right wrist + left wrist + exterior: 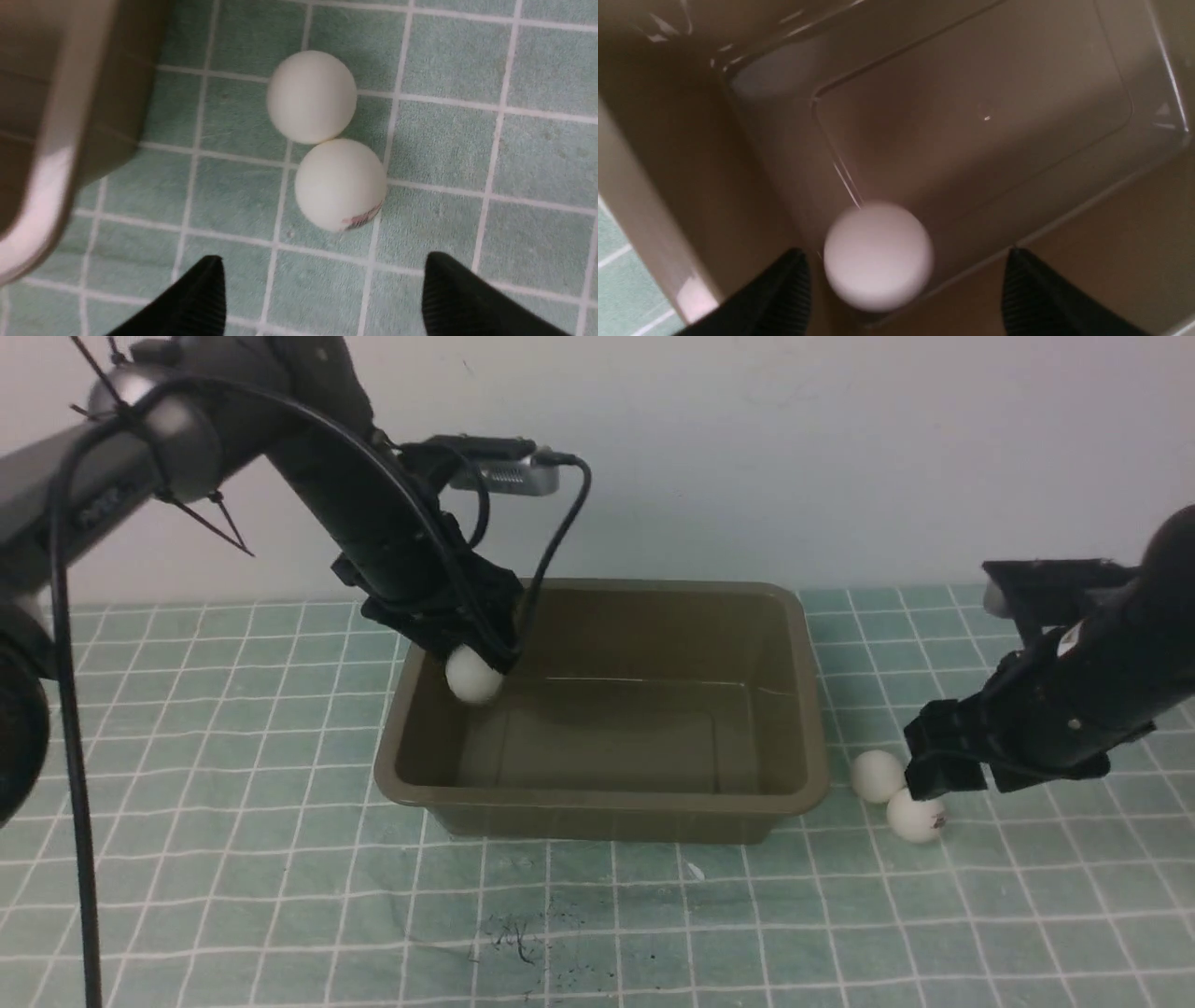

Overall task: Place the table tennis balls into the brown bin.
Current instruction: 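Drop the ball into the bin, then reach for and grasp a ping pong ball on the table, then release the ping pong ball into the bin and lift the gripper away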

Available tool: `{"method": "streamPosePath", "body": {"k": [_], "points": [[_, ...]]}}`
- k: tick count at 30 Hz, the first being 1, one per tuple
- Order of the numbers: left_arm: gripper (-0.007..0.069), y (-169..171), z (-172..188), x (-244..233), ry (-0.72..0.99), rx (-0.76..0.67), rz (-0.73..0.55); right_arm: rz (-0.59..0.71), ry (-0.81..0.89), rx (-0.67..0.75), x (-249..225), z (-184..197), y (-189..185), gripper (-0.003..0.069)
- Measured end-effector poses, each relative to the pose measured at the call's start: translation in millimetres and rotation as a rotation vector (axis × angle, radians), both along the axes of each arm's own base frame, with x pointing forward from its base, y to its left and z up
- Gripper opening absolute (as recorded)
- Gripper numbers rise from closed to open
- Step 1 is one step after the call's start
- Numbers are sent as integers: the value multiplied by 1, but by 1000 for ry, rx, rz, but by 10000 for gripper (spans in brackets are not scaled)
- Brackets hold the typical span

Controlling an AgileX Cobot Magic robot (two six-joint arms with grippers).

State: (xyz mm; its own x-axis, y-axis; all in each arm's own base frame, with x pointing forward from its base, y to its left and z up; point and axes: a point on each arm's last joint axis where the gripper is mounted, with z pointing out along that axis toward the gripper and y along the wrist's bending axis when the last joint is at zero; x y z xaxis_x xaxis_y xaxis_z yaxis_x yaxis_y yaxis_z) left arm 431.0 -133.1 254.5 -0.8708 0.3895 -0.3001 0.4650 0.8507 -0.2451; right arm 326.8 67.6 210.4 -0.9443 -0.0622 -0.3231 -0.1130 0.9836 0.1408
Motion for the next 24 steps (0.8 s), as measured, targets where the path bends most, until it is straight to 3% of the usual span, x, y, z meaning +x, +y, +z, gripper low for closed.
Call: {"method": "streamPosePath", "body": {"k": [3,5,9,12,15,19,24], "points": [[512,-2,6,0,-10,-6,37,2,-2,-15,14,-14,1,560],[445,0,18,-1,-30,-8,64,0,4,-22,23,-27,2,561],[125,20,68,-14,-147,10,101,-13,41,-27,36,-51,4,500],[22,43,108,-30,-252,43,144,-14,75,-32,39,-62,5,359],[-3,66,148,-58,-347,56,202,3,112,-37,36,-61,5,358],[-5,74,162,-89,-363,58,214,16,127,-19,27,-41,6,358],[-5,83,160,-163,-350,40,218,63,-80,172,10,37,33,358]]}}
